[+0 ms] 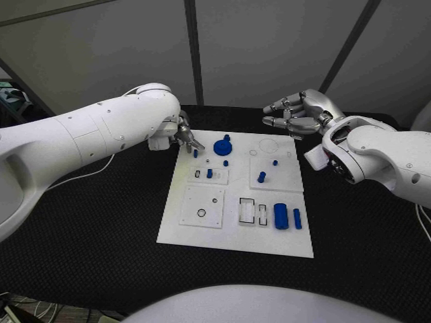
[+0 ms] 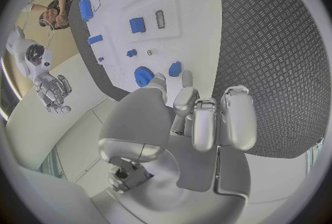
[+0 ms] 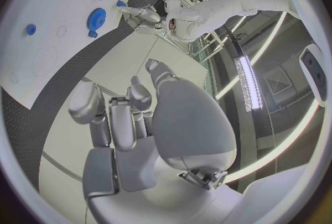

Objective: Assemble the parts on the task board

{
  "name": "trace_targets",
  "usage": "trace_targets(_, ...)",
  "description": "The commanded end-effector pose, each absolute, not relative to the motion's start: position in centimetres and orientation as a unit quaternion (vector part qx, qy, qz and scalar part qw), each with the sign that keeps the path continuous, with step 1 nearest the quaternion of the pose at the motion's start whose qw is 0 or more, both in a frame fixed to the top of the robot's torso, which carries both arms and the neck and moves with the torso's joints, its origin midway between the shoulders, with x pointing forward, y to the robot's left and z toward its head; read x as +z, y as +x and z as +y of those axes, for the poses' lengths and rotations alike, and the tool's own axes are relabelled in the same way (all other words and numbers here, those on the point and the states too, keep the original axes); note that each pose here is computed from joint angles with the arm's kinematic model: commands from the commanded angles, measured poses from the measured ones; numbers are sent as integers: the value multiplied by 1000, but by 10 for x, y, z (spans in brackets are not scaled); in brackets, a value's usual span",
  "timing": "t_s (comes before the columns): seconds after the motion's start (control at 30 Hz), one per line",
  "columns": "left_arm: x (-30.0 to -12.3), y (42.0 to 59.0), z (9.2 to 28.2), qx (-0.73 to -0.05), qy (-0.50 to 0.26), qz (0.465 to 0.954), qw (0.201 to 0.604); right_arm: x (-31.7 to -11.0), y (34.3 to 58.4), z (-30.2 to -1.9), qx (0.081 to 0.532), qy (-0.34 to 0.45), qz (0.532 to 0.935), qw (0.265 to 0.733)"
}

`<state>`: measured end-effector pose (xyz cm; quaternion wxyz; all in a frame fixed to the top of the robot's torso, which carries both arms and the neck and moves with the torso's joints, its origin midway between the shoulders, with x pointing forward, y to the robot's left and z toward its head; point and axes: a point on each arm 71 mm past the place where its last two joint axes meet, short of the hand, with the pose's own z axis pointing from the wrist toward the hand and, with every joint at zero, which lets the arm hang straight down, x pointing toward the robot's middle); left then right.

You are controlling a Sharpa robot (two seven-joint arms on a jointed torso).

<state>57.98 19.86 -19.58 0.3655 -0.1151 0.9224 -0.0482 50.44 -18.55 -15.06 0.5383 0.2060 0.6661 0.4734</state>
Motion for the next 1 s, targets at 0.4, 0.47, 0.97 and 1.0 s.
trace_targets(0.4, -198, 580, 195, -56, -103, 924, 363, -149, 504, -183, 478, 203, 666, 535)
trace_targets(0.47, -198, 579, 195, -58, -104, 924, 362, -149, 504, -183, 478, 203, 666, 535)
trace_targets(0.97, -198, 578, 196, -91, -119, 922, 356, -150, 505, -184, 477, 204, 667, 535)
trace_targets(1.0, -198, 577, 196, -93, -121, 922, 355, -150, 505, -184, 477, 204, 667, 535)
